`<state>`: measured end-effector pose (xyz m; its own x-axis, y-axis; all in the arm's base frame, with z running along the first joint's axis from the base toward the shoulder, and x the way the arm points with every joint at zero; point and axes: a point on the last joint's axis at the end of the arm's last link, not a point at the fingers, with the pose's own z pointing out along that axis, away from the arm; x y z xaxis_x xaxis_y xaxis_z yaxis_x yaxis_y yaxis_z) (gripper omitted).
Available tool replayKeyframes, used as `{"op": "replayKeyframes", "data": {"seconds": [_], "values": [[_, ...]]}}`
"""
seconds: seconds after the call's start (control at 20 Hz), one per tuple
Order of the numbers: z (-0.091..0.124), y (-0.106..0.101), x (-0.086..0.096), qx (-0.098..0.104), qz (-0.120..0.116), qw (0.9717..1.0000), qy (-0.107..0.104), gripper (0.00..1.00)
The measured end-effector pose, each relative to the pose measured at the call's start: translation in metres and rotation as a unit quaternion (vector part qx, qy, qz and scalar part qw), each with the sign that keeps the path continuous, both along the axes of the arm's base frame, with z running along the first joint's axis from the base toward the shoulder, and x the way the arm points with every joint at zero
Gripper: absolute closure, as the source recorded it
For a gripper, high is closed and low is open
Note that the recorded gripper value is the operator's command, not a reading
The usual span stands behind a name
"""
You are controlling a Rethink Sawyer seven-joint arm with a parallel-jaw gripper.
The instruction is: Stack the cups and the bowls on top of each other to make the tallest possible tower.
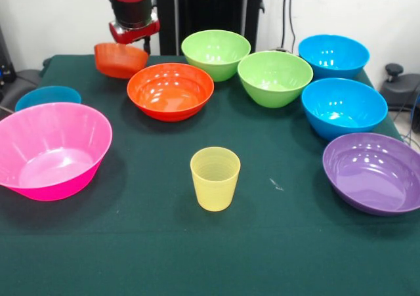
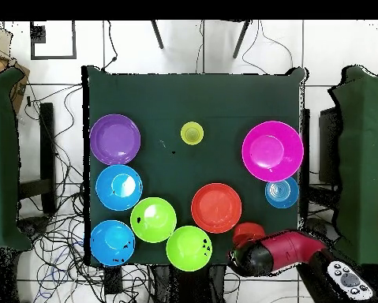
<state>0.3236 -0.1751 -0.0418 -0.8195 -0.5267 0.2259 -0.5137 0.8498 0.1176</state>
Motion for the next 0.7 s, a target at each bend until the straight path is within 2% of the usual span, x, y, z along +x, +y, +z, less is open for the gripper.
{"op": "replayKeyframes", "data": {"seconds": [0.7], "values": [[0.001,-0.001,-0.018,-0.014,0.004,0.9998,0.013,0.00]]}}
